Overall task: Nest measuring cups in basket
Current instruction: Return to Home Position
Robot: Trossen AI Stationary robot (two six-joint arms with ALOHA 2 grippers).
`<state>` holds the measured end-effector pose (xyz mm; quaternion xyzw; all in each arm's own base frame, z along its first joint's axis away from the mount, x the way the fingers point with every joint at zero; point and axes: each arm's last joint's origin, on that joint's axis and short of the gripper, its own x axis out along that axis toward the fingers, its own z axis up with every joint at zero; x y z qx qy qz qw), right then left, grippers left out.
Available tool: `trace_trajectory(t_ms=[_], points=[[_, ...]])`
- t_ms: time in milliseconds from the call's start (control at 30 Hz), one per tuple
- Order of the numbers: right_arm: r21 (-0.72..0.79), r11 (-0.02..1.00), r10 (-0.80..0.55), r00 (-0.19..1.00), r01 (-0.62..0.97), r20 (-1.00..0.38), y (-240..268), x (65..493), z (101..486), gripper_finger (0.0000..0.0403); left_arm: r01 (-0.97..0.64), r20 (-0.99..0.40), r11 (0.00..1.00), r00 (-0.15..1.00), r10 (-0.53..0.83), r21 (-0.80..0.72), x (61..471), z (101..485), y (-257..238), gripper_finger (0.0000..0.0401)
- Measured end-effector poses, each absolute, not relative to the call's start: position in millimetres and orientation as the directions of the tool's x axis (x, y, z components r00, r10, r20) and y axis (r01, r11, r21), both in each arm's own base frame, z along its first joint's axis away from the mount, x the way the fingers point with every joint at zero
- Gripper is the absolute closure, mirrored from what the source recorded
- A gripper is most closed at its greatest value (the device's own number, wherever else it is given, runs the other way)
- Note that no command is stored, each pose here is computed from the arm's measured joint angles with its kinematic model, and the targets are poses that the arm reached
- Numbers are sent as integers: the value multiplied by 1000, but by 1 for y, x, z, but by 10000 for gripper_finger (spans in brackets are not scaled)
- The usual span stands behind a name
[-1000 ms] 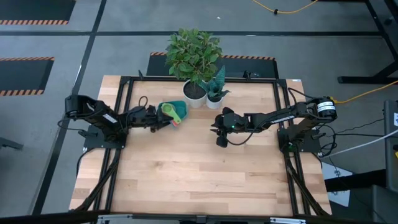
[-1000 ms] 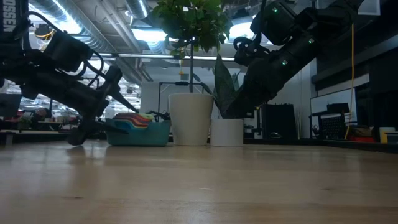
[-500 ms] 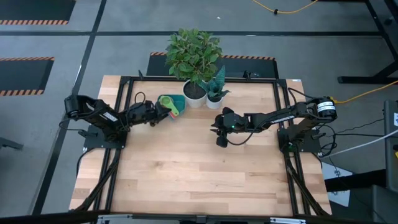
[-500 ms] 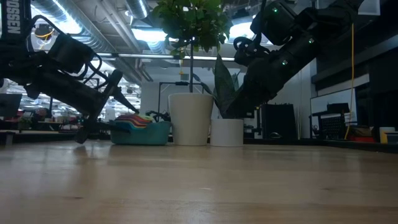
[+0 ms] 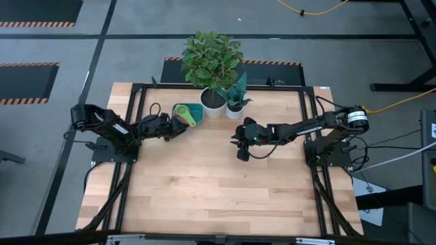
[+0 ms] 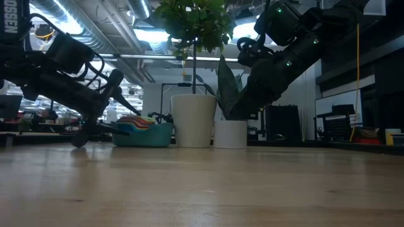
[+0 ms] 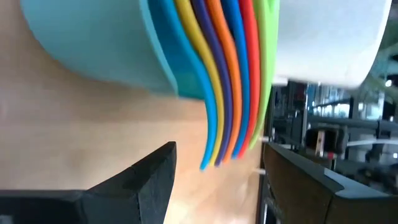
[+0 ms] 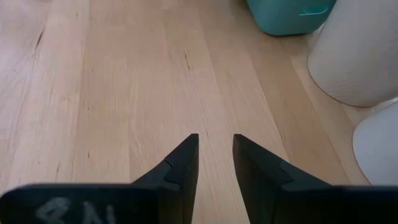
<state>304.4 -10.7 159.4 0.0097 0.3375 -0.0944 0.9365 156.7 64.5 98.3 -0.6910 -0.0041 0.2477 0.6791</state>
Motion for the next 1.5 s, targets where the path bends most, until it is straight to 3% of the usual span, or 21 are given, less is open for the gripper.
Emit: trace_trajectory(t_ms=[300,400,500,633,767,833,967,1367,1500], points=[[-45,982,-170,754,183,-634,-11,304,159,299,-338,-338,-25,933,127,-941,164,98,40,166],[-45,982,-170,754,183,-634,-11,304,159,299,-336,-334,45,942,43,-941,167,98,25,166],[-45,982,-170,754,183,-634,-11,304,159,299,-311,-324,171,945,-52,-935,171,100,7,166],[-45,982,-170,754,183,-634,-11,304,159,299,-203,-270,437,958,-96,-876,185,111,-15,166],[-45,982,-170,754,183,-634,-11,304,159,299,61,-170,759,960,-221,-648,208,133,-32,166],[-45,982,-170,754,183,-634,-11,304,159,299,206,-119,840,946,-302,-502,218,144,-38,166],[-45,982,-170,754,183,-634,-11,304,159,299,292,-42,877,942,-332,-381,234,163,-39,166],[-107,985,-170,756,133,-632,-11,305,160,299,196,61,970,980,-189,-142,242,185,5,166],[-124,985,-170,756,118,-632,-11,305,160,299,243,121,968,965,-235,-58,233,202,15,166]])
